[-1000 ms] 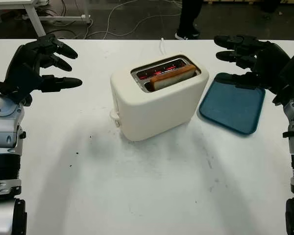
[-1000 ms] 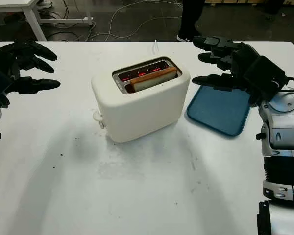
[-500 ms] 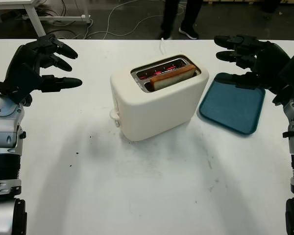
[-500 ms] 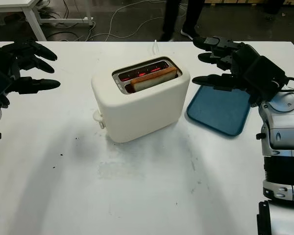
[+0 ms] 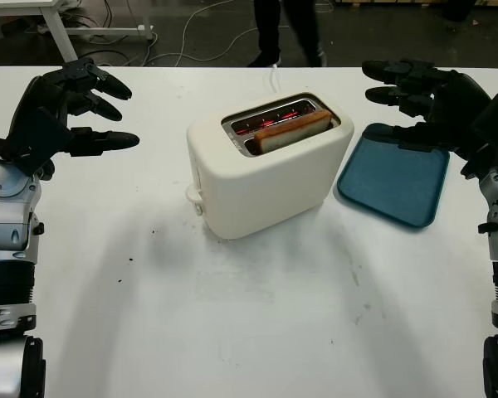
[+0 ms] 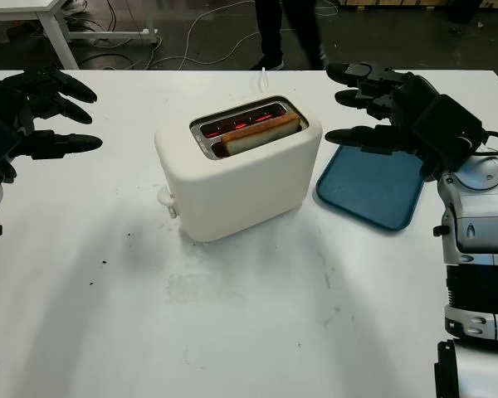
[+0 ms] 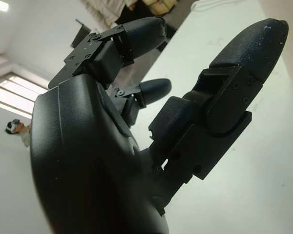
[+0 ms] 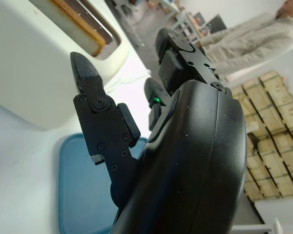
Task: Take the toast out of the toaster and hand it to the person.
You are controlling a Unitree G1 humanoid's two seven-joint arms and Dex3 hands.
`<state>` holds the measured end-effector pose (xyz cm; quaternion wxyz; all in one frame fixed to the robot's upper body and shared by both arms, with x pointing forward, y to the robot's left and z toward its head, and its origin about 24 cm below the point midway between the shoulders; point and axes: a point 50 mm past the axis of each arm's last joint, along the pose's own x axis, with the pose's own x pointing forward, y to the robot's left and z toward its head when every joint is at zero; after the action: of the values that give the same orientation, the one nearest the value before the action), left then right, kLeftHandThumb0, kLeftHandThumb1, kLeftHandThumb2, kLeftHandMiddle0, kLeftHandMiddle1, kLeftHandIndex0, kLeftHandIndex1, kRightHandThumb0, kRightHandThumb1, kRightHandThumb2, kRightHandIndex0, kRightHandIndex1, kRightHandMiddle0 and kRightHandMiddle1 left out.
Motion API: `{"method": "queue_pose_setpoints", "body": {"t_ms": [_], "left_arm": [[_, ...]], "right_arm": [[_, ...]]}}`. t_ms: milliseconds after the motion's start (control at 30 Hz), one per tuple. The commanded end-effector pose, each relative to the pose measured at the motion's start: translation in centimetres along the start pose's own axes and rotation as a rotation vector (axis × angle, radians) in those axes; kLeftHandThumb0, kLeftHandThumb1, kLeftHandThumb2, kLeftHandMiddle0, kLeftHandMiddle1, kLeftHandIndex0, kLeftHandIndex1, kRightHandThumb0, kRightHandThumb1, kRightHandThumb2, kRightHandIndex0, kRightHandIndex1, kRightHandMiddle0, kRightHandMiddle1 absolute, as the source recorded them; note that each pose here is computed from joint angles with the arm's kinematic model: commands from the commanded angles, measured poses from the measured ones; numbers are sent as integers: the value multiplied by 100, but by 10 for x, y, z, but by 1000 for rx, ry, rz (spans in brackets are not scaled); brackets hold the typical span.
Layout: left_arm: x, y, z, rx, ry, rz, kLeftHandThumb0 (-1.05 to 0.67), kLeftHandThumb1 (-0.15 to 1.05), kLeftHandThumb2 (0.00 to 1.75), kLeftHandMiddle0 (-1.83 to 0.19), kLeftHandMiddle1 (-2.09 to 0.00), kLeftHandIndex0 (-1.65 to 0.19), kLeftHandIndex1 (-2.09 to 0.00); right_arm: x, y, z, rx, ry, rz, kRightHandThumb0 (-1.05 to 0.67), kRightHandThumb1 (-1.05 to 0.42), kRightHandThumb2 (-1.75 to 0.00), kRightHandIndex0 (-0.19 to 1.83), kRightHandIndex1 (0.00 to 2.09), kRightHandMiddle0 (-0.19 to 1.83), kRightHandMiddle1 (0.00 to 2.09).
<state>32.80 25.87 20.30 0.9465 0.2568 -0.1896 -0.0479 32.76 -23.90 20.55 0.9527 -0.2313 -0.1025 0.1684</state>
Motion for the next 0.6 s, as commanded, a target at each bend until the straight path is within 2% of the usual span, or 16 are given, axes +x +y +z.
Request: {"method": "queue_pose_setpoints", "body": {"t_ms": [0,567], "left_arm": [[0,1,1,-2,-11,-1,-105,54,0,-50,-129,-55,-113],[0,1,0,-14,-8,2,-105,54,0,-50,-130,-55,-114]], "right_arm": [[0,1,2,6,-11,-4,-22,-79,0,17,52,45,0],[0,2,2,2,-17,-1,-21,-78,0,16,53,46,0]]}}
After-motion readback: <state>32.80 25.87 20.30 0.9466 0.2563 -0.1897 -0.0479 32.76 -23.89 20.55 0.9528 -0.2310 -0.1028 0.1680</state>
